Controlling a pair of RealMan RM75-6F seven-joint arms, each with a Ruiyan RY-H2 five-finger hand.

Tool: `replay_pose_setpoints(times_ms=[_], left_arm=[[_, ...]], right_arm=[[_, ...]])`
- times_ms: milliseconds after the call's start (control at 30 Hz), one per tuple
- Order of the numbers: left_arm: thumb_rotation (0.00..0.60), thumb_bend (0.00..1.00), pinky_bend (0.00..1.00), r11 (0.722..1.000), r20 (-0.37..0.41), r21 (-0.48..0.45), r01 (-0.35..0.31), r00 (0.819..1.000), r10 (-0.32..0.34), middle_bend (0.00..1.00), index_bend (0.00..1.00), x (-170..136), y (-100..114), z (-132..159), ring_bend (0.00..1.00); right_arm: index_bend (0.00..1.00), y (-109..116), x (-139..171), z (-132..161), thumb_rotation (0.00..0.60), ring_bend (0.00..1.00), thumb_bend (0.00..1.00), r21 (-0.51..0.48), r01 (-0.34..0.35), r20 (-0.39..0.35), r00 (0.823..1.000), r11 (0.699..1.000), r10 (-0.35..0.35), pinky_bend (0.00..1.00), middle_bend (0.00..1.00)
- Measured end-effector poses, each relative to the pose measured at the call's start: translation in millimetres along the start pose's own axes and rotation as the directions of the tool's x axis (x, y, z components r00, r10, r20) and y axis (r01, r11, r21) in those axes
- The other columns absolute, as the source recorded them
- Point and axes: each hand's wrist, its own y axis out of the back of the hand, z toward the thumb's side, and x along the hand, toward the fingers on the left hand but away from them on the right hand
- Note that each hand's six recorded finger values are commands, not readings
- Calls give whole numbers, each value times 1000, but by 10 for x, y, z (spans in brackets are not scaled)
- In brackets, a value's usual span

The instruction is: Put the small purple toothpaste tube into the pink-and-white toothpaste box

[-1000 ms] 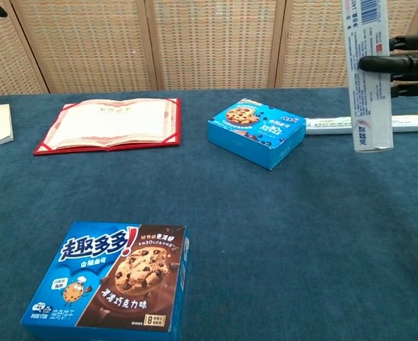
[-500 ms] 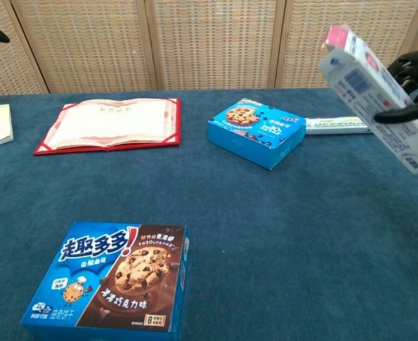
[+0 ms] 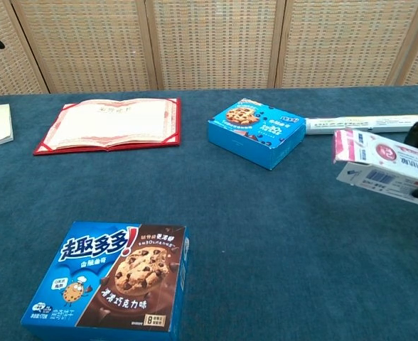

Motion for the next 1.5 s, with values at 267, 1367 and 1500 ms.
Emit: replay_pose_setpoints(times_ms=[267,1367,1500], left_arm=[[600,418,0,1000,-11,2,24,1000,-24,0,177,-57,-103,-46,0],[600,419,0,993,-130,109,54,991,-40,0,0,-686,-312,-238,0],[600,418,0,991,-147,118,62,988,-44,0,0,-895,-368,-276,0]], right_arm=[[477,-201,67,-101,600,190,182,44,-49,23,999,998,48,203,276],[7,54,421,95,600,0,166,195,80,-154,987,978,-50,0,0],[5,118,550,43,600,0,166,247,159,-171,978,956,-118,0,0]])
